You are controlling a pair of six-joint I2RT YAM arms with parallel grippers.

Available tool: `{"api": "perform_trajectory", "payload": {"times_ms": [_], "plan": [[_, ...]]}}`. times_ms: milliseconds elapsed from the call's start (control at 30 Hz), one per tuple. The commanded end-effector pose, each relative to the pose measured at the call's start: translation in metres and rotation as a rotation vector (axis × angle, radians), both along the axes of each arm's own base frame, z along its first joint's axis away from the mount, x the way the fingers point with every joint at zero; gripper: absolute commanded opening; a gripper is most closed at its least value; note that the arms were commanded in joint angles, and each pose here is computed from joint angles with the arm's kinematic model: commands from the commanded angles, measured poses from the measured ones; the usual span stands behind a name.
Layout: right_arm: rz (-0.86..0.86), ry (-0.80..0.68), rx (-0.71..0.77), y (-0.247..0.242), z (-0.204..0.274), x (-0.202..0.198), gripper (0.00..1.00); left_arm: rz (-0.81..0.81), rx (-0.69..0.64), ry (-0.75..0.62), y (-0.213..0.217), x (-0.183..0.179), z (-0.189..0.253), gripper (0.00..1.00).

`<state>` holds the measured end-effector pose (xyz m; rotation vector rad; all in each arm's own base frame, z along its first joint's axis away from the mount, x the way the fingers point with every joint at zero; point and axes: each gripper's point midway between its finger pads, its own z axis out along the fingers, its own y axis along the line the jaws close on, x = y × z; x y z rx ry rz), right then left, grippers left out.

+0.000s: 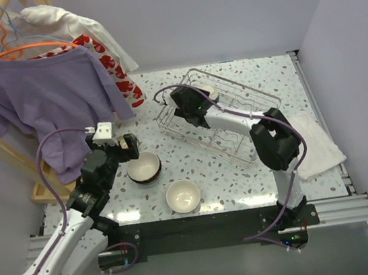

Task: Unload the bowls from the dish rack

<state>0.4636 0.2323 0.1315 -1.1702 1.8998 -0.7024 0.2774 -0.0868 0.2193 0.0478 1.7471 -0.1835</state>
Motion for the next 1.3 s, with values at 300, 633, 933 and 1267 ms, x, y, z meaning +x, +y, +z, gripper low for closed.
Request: {"api": "perform_trajectory", "payload": {"times_ms": [300, 633, 933, 1267], "plan": [[-0.094, -0.029, 0.384, 0.016, 0.083, -0.009, 0.24, -0.176, 0.013, -0.097, -0.032, 0.007, 0.013, 0.94], [-0.21, 0.011, 0.74, -0.003, 0.116, -0.021, 0.24, -0.44, -0.015, -0.108, -0.085, 0.011, 0.008, 0.97], [-0.228, 0.033, 0.936, 0.0, 0.129, -0.039, 0.23, -0.625, -0.057, -0.175, -0.149, 0.011, 0.018, 1.0], [-0.165, 0.063, 1.09, 0.016, 0.151, -0.053, 0.23, -0.739, -0.162, -0.304, -0.216, 0.027, 0.032, 1.0]]}}
